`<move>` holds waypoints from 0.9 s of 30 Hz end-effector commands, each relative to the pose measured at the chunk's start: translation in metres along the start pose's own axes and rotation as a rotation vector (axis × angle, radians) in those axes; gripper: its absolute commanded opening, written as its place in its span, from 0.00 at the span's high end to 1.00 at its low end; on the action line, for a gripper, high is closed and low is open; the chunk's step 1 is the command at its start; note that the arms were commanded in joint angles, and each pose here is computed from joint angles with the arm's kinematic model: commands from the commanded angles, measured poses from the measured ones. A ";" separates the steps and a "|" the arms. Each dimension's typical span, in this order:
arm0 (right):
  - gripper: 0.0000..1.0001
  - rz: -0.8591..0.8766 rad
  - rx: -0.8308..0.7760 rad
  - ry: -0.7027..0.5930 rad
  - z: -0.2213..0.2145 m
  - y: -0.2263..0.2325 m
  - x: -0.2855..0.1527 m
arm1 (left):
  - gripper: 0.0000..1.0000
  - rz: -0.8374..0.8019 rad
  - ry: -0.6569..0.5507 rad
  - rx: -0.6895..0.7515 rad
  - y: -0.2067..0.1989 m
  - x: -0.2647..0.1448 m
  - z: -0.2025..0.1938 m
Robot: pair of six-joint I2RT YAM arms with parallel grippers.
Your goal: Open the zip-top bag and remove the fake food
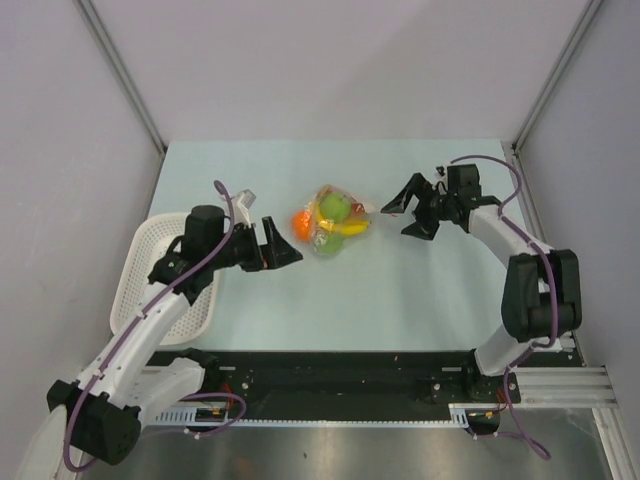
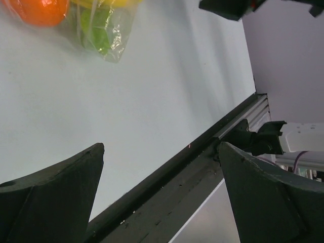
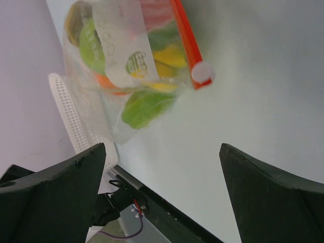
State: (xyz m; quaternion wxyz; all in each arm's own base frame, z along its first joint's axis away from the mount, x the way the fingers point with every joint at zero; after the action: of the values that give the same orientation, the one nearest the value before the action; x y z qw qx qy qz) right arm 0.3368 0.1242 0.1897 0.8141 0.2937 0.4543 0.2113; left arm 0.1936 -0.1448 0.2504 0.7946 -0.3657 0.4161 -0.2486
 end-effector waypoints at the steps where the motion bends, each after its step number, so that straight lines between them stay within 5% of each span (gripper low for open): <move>1: 0.00 0.146 0.009 -0.069 0.039 0.004 0.018 | 0.01 -0.065 -0.005 -0.008 -0.007 -0.012 -0.008; 8: 0.08 0.154 0.140 -0.033 0.046 -0.022 0.054 | 0.05 -0.072 0.009 0.077 -0.017 -0.019 -0.003; 17: 0.65 0.287 0.126 0.032 0.047 -0.006 0.066 | 0.06 -0.182 0.002 0.347 -0.059 -0.016 -0.001; 23: 0.85 0.284 0.029 0.040 0.039 0.021 0.042 | 0.06 -0.194 -0.085 0.669 -0.099 0.001 -0.004; 27: 0.89 0.284 -0.020 0.073 0.024 0.049 0.029 | 0.04 -0.135 -0.149 0.854 -0.109 0.035 0.005</move>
State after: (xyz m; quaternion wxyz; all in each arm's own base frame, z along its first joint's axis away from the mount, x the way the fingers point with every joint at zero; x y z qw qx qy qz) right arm 0.3862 0.1547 0.1646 0.7503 0.3745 0.4620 0.2888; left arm 0.1735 -0.2172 0.3127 0.8364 -0.1432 0.2862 -0.4450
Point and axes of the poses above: each gripper's point midway between its finger pads, its own x axis out along the fingers, its own y axis along the line the jaws close on, z = x × y, the point moved 7 cm from there along -x, back along the fingers, and after that the axes turned 15 degrees about -x, right-handed, at the moved point
